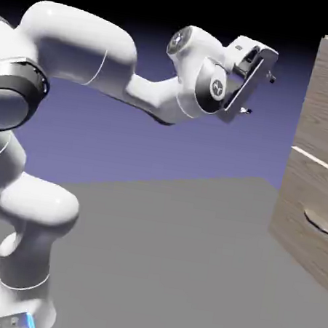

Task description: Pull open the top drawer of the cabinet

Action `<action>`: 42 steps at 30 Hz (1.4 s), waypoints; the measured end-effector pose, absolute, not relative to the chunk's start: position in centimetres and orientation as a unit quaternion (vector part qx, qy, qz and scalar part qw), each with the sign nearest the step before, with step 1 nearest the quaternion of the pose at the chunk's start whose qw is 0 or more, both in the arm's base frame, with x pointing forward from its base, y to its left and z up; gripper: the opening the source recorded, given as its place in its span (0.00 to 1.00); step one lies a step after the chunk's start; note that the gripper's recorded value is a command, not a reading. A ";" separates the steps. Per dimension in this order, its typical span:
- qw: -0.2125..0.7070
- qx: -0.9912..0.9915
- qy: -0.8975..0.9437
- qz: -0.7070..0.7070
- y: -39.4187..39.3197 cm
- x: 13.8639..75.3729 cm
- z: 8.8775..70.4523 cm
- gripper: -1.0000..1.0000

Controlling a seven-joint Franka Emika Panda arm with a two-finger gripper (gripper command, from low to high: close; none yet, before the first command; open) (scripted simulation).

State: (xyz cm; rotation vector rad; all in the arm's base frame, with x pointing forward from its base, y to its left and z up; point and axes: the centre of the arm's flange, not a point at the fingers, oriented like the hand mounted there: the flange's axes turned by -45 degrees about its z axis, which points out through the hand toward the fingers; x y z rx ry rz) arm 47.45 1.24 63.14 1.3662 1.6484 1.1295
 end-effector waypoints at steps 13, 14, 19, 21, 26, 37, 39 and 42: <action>0.549 0.224 0.766 0.248 -0.6 54.5 62.8 0.50; 0.561 0.199 0.771 0.227 -0.7 55.1 62.6 0.50; 0.607 0.069 0.784 0.113 -1.0 58.1 61.1 0.50; 0.619 0.015 0.782 0.063 -1.0 59.3 60.4 0.50; 0.633 -0.121 0.761 -0.070 -0.8 62.2 58.6 0.50; 0.569 -0.403 0.610 -0.377 0.4 68.0 55.5 0.50; 0.543 -0.447 0.566 -0.430 0.8 68.8 55.2 0.50; 0.500 -0.500 0.500 -0.500 1.3 69.9 55.1 0.50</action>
